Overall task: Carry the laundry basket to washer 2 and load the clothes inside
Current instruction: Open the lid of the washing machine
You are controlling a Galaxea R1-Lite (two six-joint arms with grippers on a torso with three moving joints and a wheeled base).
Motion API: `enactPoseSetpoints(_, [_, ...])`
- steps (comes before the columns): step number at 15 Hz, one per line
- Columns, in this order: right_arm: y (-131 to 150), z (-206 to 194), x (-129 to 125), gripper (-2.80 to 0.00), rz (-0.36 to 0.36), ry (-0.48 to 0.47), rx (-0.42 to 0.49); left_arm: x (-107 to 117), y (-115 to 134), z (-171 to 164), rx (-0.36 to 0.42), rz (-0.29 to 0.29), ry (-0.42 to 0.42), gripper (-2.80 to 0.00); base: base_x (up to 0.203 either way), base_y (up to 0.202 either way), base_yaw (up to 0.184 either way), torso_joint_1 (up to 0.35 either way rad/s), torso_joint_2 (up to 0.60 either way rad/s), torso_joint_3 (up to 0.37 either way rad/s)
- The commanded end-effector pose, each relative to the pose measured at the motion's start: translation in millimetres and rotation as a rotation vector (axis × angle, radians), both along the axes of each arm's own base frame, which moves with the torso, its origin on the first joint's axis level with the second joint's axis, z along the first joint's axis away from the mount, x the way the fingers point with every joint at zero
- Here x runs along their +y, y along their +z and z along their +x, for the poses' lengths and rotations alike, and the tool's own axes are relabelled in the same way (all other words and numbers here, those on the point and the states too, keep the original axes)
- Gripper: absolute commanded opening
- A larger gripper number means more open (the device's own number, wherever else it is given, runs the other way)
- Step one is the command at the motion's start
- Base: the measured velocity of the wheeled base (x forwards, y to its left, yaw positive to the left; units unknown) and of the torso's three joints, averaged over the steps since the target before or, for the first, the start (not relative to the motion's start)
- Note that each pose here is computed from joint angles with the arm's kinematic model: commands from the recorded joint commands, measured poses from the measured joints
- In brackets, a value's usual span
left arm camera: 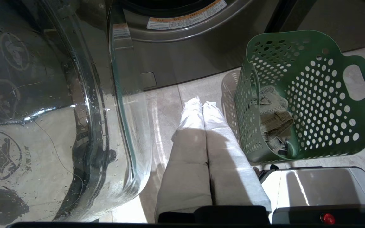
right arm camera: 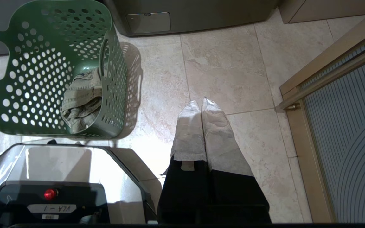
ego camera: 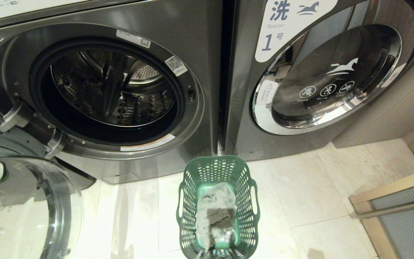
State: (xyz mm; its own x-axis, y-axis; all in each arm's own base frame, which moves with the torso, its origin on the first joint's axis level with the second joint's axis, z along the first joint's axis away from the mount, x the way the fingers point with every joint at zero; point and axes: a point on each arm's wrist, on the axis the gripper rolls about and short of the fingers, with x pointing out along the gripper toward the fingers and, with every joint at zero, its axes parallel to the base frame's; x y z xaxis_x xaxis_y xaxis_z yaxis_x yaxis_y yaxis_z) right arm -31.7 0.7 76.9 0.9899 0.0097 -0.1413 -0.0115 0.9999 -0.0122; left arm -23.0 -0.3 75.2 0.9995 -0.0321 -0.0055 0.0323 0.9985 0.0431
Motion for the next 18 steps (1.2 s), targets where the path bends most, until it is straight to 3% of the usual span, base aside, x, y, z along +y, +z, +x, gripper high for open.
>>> enactPoseSetpoints(1, [-0.1,0.0,0.0,-2.8,0.0,0.001,0.002,0.0,0.0,0.0,0.001,0.0,0.0,-2.8,0.0,0.0,0.0,0.0,0.0,0.0])
enactPoseSetpoints(18, [-0.5,0.2,0.0,-2.8,-0.005,0.002,0.004,0.0,-0.2,0.0,0.002,0.006,-0.002,-2.8,0.0,-0.001,0.013,0.0,0.0,0.0])
